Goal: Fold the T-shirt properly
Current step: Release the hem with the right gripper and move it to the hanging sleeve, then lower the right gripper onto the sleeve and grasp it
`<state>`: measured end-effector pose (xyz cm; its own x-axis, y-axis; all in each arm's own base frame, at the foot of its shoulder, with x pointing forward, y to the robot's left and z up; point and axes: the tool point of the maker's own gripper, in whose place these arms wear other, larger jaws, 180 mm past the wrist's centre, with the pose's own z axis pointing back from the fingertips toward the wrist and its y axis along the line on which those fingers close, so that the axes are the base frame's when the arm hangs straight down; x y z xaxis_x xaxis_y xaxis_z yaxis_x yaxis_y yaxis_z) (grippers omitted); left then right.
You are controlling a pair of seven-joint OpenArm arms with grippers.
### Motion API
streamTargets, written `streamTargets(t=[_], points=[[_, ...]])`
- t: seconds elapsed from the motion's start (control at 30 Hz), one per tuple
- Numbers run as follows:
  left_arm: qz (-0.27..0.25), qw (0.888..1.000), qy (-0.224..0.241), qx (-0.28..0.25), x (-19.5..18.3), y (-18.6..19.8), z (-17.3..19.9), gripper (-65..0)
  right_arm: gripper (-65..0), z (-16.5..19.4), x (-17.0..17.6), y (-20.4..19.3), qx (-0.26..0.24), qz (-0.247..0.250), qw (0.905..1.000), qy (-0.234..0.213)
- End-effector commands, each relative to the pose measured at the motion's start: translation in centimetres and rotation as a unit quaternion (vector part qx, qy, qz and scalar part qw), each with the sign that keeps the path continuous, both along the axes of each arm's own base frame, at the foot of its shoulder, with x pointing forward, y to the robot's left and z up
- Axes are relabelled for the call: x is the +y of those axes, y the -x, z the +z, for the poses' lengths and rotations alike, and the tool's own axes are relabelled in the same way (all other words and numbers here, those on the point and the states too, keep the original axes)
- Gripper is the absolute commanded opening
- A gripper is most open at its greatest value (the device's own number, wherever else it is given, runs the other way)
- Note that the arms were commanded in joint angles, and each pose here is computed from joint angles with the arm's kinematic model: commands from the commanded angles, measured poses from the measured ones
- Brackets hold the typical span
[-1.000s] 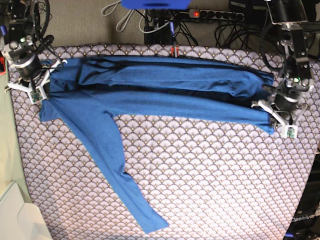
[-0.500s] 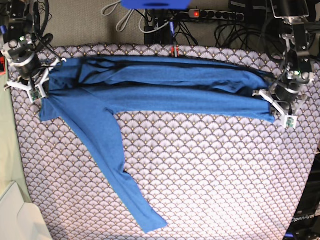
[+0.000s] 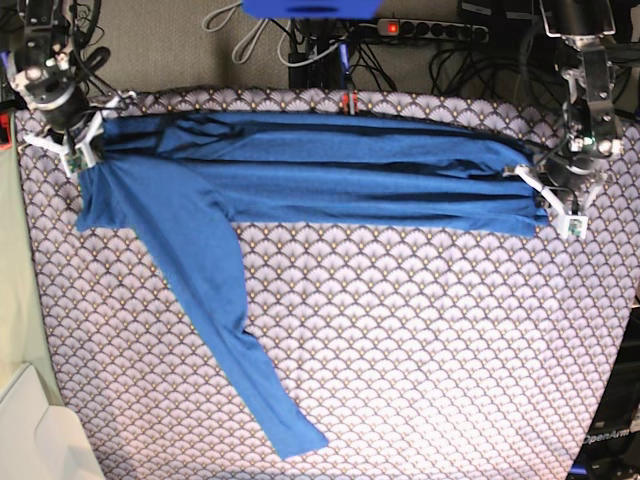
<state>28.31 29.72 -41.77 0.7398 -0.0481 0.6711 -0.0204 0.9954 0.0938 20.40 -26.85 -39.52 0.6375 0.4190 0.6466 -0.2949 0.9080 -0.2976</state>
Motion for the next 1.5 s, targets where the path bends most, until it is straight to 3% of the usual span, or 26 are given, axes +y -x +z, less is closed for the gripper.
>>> streamTargets(t=[0.0,0.2,0.3,0.43,0.5,0.6,0.8,0.87,1.03,1.13,1.23,1.47], points=[[0.001,1.000,-0.009,-0.016,0.6,-0.9,1.0,-64.2,-65.0,1.2,-0.3,-0.9,-0.023,0.005,0.9997,0.006],[0.002,1.000,-0.007,-0.011,0.7,-0.8,0.8,-63.5,-65.0,1.3,-0.3,-1.1,-0.025,0.003,0.9997,0.006],[0.003,1.000,-0.006,-0.009,0.6,-0.6,0.7,-56.3,-64.2,1.3,-0.3,-1.1,-0.025,0.003,0.9997,0.006],[0.003,1.000,-0.006,-0.006,0.6,-0.4,0.5,-38.1,-53.7,1.4,-0.3,-1.2,-0.027,0.003,0.9996,0.007],[0.003,1.000,-0.006,-0.006,0.6,-0.4,0.5,-32.5,-46.5,1.5,-0.3,-1.2,-0.028,0.004,0.9996,0.007],[0.002,1.000,-0.005,-0.007,0.6,-0.4,0.6,-28.8,-37.8,1.6,-0.5,-1.3,-0.030,0.002,0.9995,0.008],[0.001,1.000,-0.005,-0.011,0.5,-0.5,0.9,-28.0,-34.4,4.7,-1.2,-2.5,-0.071,0.001,0.9971,0.028],[0.001,1.000,-0.005,-0.011,0.5,-0.5,0.9,-28.0,-34.4,6.8,-1.0,-4.1,-0.097,0.003,0.9946,0.037],[0.001,1.000,-0.005,-0.011,0.5,-0.5,0.9,-28.0,-34.3,9.6,-1.7,-8.0,-0.106,-0.021,0.9922,0.062],[0.001,1.000,-0.004,-0.011,0.4,-0.5,0.8,-28.0,-34.3,10.7,0.8,-11.4,-0.098,0.019,0.9932,0.061],[0.001,1.000,-0.004,-0.011,0.4,-0.5,0.8,-28.2,-34.3,11.5,3.0,-15.1,-0.093,0.026,0.9943,0.045],[0.001,1.000,-0.004,-0.011,0.4,-0.5,0.8,-28.2,-34.3,9.0,8.2,-23.6,-0.036,0.052,0.9976,-0.028]])
